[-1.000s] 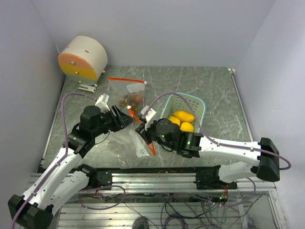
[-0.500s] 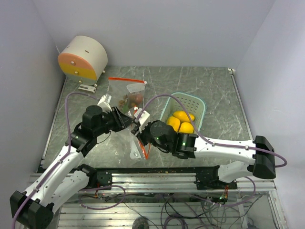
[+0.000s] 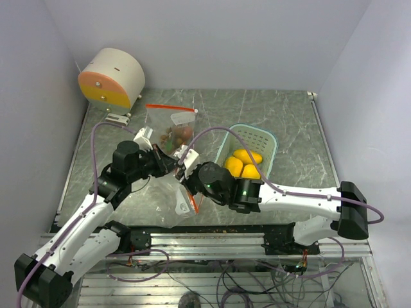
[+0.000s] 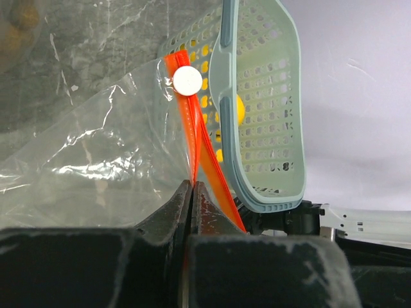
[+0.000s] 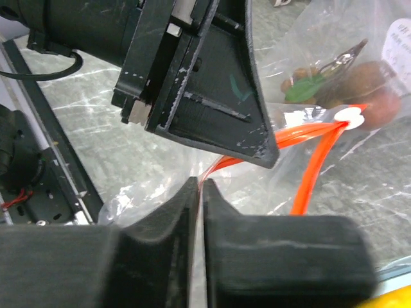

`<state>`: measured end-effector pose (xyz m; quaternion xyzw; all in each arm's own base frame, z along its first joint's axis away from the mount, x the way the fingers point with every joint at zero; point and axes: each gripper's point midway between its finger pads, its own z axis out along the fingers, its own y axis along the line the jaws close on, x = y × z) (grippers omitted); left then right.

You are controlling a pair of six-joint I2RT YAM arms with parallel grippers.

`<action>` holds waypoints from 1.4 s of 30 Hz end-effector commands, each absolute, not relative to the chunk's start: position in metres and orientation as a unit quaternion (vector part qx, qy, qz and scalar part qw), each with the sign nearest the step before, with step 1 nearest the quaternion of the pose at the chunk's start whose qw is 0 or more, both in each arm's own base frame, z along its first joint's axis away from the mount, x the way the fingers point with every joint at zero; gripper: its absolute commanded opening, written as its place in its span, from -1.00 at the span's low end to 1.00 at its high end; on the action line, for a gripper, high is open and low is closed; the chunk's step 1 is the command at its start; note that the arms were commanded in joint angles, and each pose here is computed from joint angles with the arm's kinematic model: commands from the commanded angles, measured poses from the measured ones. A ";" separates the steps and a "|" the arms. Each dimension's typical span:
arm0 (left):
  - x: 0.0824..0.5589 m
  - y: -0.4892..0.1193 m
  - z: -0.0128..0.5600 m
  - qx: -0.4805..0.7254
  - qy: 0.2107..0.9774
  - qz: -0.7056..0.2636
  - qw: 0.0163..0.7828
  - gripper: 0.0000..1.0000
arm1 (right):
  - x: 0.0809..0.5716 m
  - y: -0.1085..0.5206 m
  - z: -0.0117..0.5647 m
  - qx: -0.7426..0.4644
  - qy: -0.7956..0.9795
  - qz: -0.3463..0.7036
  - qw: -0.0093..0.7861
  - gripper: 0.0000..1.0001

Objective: Place the food in the zip-top bag and seal the zipper
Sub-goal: Open the zipper of the food storage bag.

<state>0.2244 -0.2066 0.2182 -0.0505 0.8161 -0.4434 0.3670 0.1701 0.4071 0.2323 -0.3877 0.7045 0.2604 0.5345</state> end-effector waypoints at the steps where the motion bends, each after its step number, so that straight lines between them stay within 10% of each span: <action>1: 0.224 -0.197 0.225 -0.043 0.818 -0.420 0.390 -0.86 | 0.182 0.401 0.250 -0.361 0.708 0.235 0.559 -0.59; 6: 0.221 -0.190 0.221 -0.049 0.819 -0.409 0.400 -0.86 | 0.188 0.372 0.279 -0.307 0.707 0.236 0.592 0.26; 11: 0.217 -0.190 0.225 -0.047 0.813 -0.418 0.403 -0.86 | 0.198 0.353 0.288 -0.248 0.725 0.229 0.600 0.50; 33: 0.220 -0.190 0.261 -0.037 0.792 -0.428 0.434 -0.86 | 0.193 0.398 0.220 -0.282 0.789 0.243 0.489 0.36; 42: 0.209 -0.165 0.270 -0.030 0.816 -0.365 0.448 -0.86 | 0.232 0.345 0.211 -0.170 0.818 0.100 0.541 -0.67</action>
